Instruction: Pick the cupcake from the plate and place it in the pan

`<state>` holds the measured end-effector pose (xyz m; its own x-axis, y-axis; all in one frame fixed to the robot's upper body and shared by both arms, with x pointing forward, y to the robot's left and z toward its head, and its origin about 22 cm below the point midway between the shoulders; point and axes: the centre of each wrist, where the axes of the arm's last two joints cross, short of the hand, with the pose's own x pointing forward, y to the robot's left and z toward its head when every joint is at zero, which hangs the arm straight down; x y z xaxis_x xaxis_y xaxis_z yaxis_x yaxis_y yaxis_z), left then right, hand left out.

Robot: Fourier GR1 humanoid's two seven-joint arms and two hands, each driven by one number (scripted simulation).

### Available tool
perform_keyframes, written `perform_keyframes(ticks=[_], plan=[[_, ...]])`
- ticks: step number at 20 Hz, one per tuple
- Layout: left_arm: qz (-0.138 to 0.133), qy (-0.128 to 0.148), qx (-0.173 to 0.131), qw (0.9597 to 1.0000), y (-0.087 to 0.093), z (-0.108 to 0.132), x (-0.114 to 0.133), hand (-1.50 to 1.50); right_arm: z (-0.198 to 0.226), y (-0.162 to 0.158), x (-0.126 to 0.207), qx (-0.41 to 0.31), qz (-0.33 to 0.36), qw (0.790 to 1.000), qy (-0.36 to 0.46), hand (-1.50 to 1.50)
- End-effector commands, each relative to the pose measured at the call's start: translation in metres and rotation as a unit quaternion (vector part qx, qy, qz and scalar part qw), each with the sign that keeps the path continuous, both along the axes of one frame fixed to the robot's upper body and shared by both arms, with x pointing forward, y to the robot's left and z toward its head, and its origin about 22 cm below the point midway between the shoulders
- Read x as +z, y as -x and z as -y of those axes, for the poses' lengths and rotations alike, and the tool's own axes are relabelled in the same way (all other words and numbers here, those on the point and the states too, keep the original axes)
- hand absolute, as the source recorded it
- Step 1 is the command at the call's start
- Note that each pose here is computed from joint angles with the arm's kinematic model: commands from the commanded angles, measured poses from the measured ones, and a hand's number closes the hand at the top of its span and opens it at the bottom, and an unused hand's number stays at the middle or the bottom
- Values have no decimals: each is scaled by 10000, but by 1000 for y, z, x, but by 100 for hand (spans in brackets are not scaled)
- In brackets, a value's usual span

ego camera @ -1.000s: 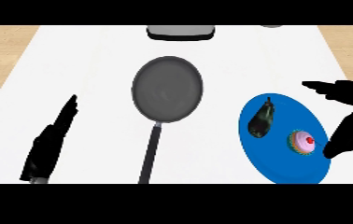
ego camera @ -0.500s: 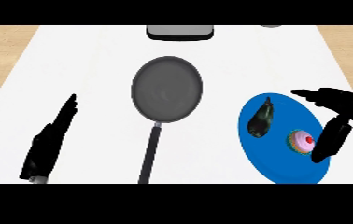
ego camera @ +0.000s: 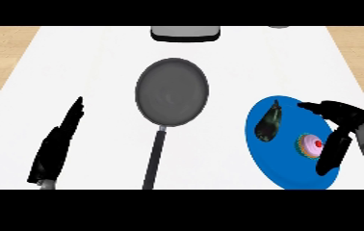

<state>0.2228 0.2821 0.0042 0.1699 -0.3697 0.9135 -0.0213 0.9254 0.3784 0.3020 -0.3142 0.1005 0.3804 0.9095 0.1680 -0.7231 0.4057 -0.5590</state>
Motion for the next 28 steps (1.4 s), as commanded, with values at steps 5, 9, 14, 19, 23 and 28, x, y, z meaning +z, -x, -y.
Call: perform_keyframes(ticks=[5, 9, 14, 19, 23, 28], plan=[[-1, -55, 3, 10000, 8, -20, 8, 0, 8, 4, -10, -69, -292, 9989, 352, -150], [-51, 79, -30, 10000, -15, 7, 7, 0, 9, 0, -30, -105, -245, 9991, 321, -150], [-4, -63, -15, 10000, 7, -16, 20, 0, 9, -1, -31, -112, -246, 9990, 364, -150], [94, -102, -55, 9999, 13, 1, 1, 0, 8, 2, -57, -137, -53, 9998, 106, 150], [-91, -23, -3, 10000, 8, 1, 2, 0, -4, -1, -65, -372, 36, 9989, -285, 150], [-9, -69, 85, 9999, -7, -4, 7, 0, -4, 27, -70, -281, -221, 9985, -423, 150]])
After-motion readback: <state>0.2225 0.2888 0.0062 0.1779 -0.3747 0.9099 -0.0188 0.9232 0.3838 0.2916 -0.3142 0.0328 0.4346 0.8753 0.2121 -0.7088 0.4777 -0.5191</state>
